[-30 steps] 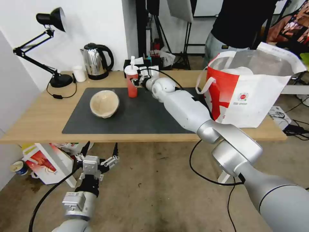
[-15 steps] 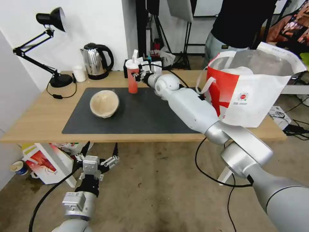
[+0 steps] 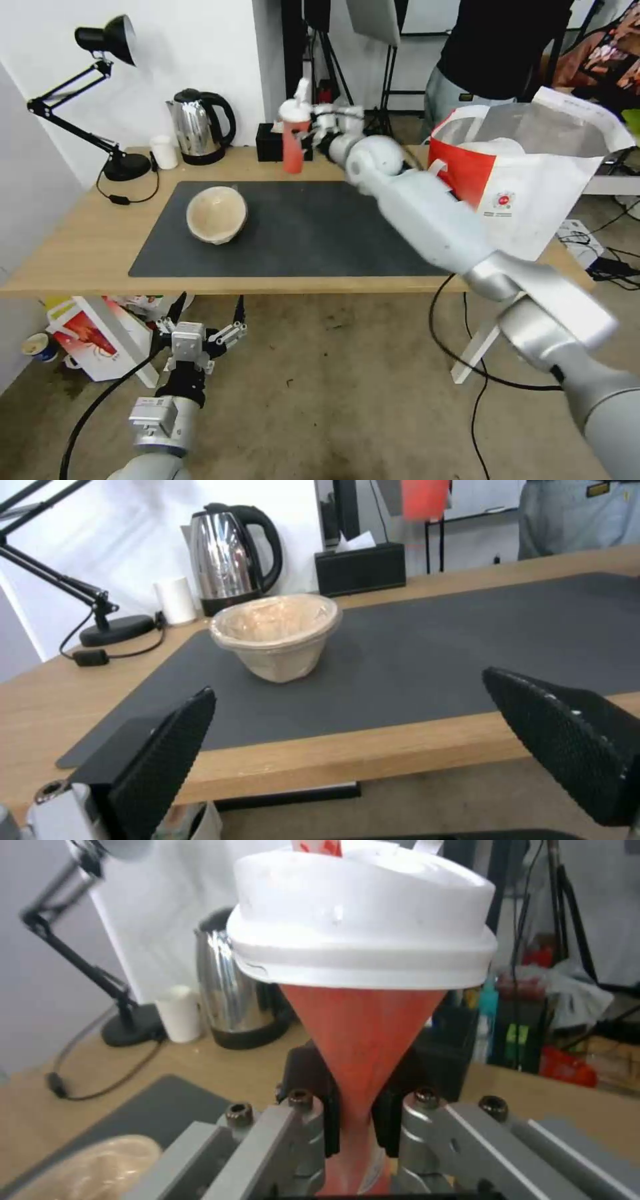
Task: Pick up the trash from the table and place it into the takeout bag.
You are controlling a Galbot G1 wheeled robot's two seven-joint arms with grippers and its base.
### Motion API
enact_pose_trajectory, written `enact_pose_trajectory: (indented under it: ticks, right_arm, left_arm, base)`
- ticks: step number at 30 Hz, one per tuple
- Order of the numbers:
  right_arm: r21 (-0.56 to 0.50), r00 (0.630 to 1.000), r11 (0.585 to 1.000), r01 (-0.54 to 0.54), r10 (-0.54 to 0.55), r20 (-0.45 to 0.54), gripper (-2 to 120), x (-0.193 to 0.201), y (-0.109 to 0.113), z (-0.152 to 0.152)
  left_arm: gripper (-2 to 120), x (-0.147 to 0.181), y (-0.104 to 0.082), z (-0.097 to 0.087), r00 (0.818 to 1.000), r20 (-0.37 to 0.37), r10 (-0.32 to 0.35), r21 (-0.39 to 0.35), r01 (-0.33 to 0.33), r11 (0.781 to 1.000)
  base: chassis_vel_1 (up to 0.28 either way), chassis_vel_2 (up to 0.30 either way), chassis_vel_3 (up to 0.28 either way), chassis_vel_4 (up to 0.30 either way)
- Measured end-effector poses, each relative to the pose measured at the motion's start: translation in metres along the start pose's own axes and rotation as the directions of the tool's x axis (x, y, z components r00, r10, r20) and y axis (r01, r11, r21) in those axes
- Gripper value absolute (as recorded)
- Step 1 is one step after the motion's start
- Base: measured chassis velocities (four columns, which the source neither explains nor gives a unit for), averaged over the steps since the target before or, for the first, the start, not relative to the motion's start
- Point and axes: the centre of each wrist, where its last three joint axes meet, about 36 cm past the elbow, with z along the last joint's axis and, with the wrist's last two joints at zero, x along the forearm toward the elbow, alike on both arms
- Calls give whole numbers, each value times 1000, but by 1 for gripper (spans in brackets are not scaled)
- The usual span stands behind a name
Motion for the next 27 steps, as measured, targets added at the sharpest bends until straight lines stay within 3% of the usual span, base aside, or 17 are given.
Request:
enact_pose_trajectory:
  ticks: [3, 8, 17, 27]
  right_arm:
    - [3, 999, 1000, 7, -7, 37, 8, 43, -4, -33]
    - [-5, 998, 999, 41, -41, 51, 8, 78, 5, -52]
    - [-35, 993, 993, 110, -108, 38, 8, 118, 25, -51]
    - [-9, 990, 994, 112, -111, 84, 7, 175, 14, -71]
  left_arm:
    - [100, 0, 0, 0, 1000, 0, 0, 0, 0, 1000]
    - [100, 0, 0, 0, 1000, 0, 0, 0, 0, 1000]
    - [100, 0, 0, 0, 1000, 0, 0, 0, 0, 1000]
    - [100, 0, 0, 0, 1000, 0, 0, 0, 0, 1000]
  base:
    - [0, 0, 0, 0]
    - [0, 0, 0, 0]
    - [0, 0, 0, 0]
    - [0, 0, 0, 0]
